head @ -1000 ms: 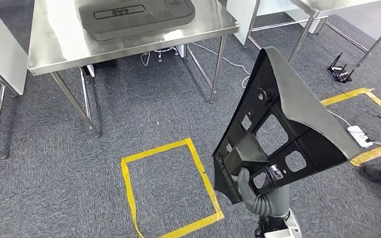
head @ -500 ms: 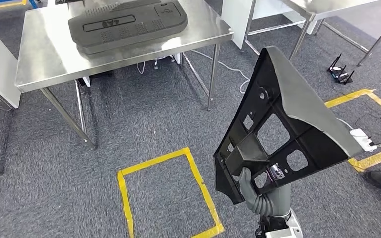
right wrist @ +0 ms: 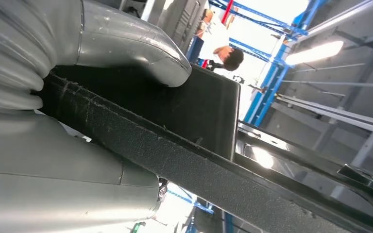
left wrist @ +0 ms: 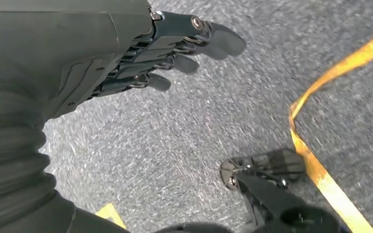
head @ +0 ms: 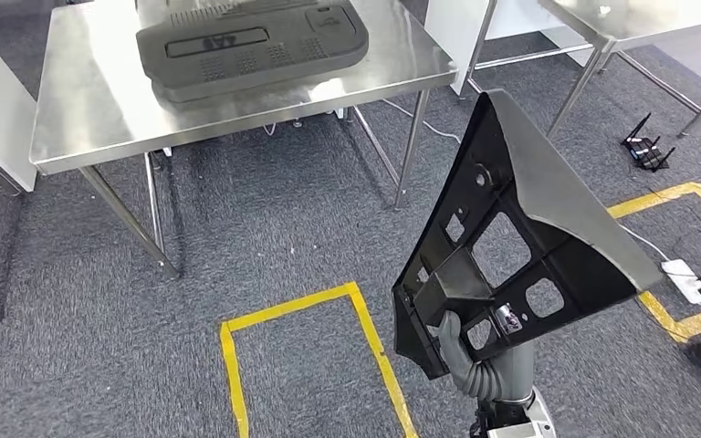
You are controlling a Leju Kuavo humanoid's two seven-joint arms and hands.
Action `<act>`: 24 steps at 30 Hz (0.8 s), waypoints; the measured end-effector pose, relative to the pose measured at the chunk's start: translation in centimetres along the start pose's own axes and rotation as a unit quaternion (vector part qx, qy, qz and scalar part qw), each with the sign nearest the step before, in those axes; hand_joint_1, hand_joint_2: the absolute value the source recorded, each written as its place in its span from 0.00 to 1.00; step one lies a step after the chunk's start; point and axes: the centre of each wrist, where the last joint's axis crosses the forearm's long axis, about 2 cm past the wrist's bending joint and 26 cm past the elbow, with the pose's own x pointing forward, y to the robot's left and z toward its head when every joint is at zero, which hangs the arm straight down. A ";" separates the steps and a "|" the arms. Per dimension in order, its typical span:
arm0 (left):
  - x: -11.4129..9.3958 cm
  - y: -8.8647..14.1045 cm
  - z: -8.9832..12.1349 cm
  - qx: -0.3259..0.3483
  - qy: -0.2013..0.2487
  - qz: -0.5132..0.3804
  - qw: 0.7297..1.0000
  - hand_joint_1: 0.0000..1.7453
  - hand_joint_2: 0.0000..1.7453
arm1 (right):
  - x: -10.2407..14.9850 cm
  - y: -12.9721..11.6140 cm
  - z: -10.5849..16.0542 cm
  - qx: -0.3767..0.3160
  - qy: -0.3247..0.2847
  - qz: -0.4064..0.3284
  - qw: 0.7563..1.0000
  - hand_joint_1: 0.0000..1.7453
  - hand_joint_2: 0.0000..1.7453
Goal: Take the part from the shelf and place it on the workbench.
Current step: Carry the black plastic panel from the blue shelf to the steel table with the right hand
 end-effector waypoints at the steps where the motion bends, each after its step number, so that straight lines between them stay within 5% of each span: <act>1: 0.0 0.0 0.0 0.000 0.000 0.000 1.000 0.00 1.00 | 0.0 0.0 0.0 0.000 0.000 0.000 1.000 0.95 1.00; 24: 0.0 0.2 0.0 -0.006 -0.004 -0.003 1.000 0.00 1.00 | 0.3 0.1 0.3 -0.009 0.000 0.001 1.000 0.95 1.00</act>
